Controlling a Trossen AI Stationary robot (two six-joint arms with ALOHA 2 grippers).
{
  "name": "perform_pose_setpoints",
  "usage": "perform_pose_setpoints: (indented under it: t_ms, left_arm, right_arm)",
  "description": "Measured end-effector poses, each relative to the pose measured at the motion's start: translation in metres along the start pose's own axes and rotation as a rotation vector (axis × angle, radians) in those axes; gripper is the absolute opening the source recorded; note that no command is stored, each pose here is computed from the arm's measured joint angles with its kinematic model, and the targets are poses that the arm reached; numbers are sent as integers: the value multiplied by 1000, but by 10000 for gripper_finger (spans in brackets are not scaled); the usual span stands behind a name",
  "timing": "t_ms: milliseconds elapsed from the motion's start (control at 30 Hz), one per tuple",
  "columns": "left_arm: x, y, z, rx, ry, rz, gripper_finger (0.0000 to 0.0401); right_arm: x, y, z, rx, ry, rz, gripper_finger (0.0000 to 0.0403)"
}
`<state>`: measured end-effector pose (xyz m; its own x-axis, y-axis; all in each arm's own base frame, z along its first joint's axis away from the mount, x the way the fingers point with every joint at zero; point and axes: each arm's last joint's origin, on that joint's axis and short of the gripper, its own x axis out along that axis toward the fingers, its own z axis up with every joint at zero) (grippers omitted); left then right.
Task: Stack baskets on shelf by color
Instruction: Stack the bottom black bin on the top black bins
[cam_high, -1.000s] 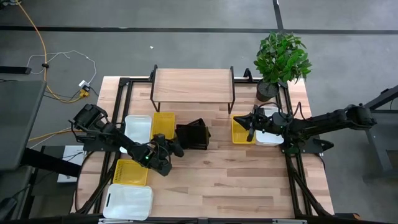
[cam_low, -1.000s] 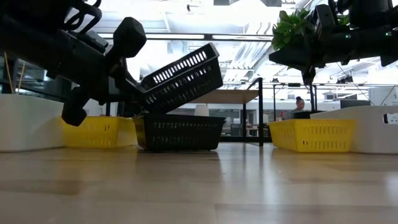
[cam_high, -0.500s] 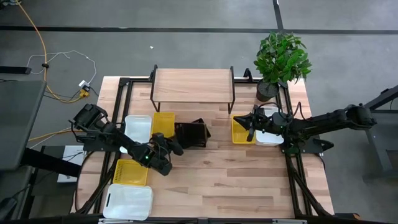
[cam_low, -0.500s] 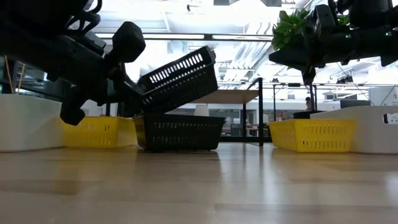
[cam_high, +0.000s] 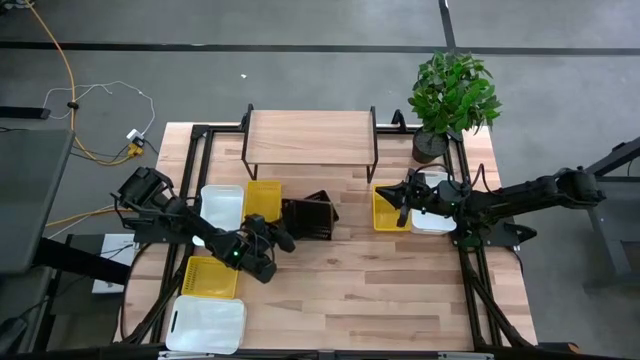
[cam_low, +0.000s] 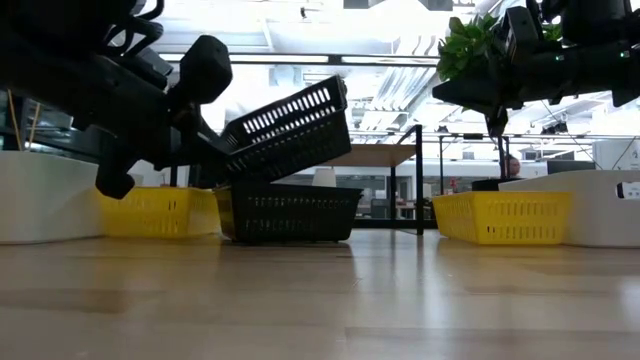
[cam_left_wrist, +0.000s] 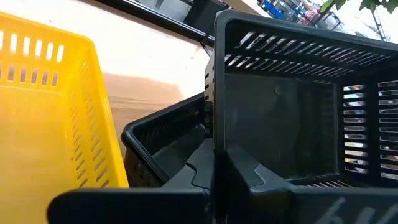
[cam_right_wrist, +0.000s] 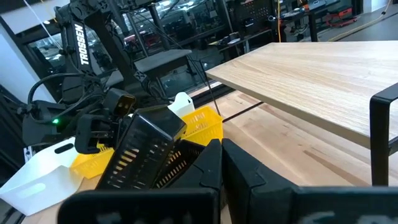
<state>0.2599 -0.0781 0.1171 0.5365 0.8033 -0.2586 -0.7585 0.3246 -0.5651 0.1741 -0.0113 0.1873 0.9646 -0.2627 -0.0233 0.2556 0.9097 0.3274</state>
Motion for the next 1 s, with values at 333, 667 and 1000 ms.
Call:
perform_pose_setpoints:
  t_ms: [333, 667, 1000]
  left_arm:
    - [0, 0, 0, -1, 3, -1, 44]
    - [0, 0, 1, 6, -16, 0, 118]
    - [-9, -15, 29, 73, -49, -33, 173]
  right_arm:
    - [0, 0, 0, 1, 0, 0, 0]
    - [0, 0, -1, -1, 7, -3, 0]
    - [0, 0, -1, -1, 7, -3, 0]
